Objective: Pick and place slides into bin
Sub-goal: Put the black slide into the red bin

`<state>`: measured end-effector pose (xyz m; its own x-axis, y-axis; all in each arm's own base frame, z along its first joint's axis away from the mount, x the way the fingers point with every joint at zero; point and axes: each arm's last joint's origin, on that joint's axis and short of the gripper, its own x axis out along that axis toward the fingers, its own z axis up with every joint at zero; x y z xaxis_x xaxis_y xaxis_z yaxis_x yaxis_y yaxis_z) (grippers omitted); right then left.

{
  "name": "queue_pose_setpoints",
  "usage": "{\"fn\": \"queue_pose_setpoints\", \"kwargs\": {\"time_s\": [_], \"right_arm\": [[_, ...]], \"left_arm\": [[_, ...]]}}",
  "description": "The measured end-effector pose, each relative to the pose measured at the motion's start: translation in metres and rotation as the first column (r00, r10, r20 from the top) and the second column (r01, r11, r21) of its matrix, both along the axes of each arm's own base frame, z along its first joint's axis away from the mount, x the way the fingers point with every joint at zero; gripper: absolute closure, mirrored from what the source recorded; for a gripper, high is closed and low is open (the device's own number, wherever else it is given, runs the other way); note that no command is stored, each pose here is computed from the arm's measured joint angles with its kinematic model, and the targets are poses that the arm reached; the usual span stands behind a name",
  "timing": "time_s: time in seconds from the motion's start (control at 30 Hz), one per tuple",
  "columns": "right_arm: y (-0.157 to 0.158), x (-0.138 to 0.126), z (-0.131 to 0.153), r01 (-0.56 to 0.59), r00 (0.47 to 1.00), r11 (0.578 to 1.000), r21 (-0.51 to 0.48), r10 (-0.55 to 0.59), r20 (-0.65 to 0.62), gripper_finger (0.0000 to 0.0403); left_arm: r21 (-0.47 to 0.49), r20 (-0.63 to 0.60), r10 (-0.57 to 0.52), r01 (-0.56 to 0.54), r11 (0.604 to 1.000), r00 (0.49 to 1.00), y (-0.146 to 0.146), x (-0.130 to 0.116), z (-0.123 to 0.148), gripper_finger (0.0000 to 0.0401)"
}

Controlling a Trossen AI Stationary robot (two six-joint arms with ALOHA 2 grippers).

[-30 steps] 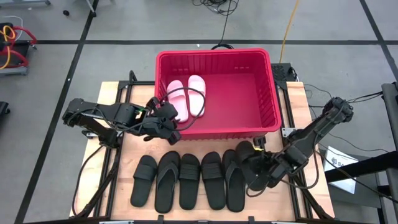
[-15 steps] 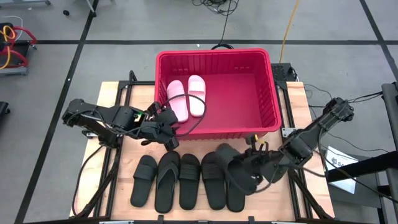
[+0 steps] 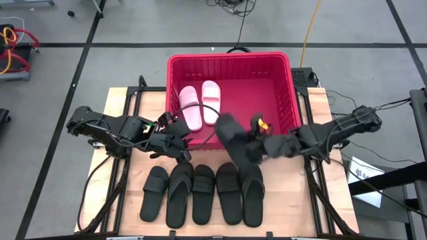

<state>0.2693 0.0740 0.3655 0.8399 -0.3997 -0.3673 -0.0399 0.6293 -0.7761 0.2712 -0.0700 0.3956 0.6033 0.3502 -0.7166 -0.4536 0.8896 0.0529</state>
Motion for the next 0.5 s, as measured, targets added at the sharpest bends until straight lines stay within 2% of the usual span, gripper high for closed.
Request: {"fn": "queue_pose_setpoints", "kwargs": {"time_s": [0.13,0.23,0.33,0.5], "right_arm": [[-0.026,0.004,0.012,0.095,0.994,0.992,-0.083,-0.091,0.057,0.0403],[-0.047,0.007,0.012,0.151,0.988,0.982,-0.115,-0.147,0.044,0.0403],[-0.072,0.011,0.009,0.174,0.985,0.98,-0.093,-0.173,0.018,0.0403],[-0.119,0.015,-0.006,0.277,0.96,0.96,-0.036,-0.278,-0.027,0.0403]], "left_arm": [[-0.001,0.002,0.003,-0.003,1.0,1.0,0.0,0.0,0.0,0.0265],[0.002,0.006,0.006,-0.006,1.0,1.0,0.0,0.0,0.0,0.0265],[0.002,0.014,0.021,-0.021,1.0,1.0,0.0,0.0,0.0,0.0265],[0.001,0.017,0.023,-0.023,1.0,1.0,0.0,0.001,0.001,0.0265]]}}
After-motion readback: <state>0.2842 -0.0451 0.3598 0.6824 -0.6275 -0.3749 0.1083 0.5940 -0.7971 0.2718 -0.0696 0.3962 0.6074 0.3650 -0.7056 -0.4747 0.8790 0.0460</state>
